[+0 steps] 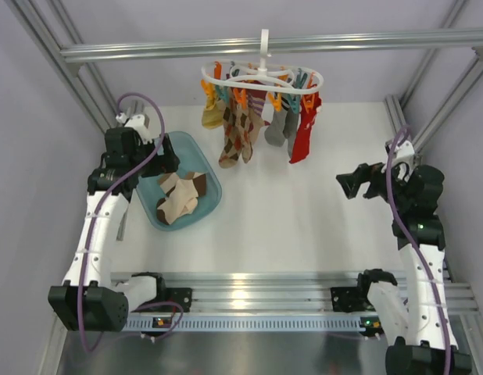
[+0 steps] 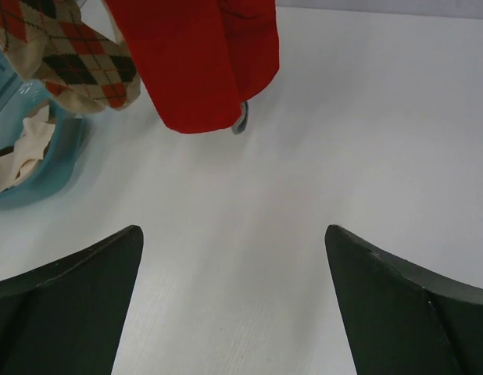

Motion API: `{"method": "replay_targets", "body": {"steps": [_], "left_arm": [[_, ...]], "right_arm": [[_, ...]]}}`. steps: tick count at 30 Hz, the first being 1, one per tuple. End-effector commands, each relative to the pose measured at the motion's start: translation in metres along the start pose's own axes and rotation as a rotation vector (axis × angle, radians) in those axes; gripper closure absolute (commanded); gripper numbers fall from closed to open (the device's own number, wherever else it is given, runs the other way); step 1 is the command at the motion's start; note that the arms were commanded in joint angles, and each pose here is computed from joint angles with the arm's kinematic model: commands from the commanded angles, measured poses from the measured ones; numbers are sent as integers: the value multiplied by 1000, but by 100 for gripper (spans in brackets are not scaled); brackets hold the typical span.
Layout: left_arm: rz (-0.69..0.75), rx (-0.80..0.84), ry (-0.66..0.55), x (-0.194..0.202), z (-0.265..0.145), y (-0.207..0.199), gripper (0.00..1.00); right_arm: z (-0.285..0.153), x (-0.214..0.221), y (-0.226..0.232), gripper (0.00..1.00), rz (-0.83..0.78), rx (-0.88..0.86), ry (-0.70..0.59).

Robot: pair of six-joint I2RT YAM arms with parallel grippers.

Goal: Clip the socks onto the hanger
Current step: Open the clamp at the hanger.

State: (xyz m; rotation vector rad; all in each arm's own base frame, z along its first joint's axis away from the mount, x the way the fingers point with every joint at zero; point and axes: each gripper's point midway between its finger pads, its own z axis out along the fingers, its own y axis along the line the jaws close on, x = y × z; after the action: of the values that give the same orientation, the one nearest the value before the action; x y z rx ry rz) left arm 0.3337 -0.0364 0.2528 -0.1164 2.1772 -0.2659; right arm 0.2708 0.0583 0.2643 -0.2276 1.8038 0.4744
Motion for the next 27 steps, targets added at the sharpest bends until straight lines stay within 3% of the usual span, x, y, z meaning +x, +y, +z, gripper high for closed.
{"method": "replay_targets", "body": {"steps": [1, 5, 10, 11, 14, 18, 22, 27], "left_arm": [[16, 23, -63, -10, -20, -6, 2], [50, 119, -130, -16, -39, -24, 2], [103, 482, -194, -16, -74, -86, 8], [109, 548, -273, -31, -83, -98, 9], [67, 686, -346, -36, -100, -120, 14], [98, 661, -445, -68, -97, -136, 29], [185, 694, -526, -88, -96, -171, 36], [257, 835, -506, -93, -96, -250, 46]], "right_arm": [[3, -20, 15, 0, -46, -60, -69], [8, -33, 41, 0, -55, -166, -95], [20, -43, 79, 0, -84, -294, -125], [21, -43, 83, 0, -91, -307, -122], [26, -49, 96, 0, -109, -344, -133], [31, -59, 107, 2, -116, -350, -162], [37, -68, 119, 5, -122, -352, -175], [37, -84, 130, 11, -136, -357, -214]]}}
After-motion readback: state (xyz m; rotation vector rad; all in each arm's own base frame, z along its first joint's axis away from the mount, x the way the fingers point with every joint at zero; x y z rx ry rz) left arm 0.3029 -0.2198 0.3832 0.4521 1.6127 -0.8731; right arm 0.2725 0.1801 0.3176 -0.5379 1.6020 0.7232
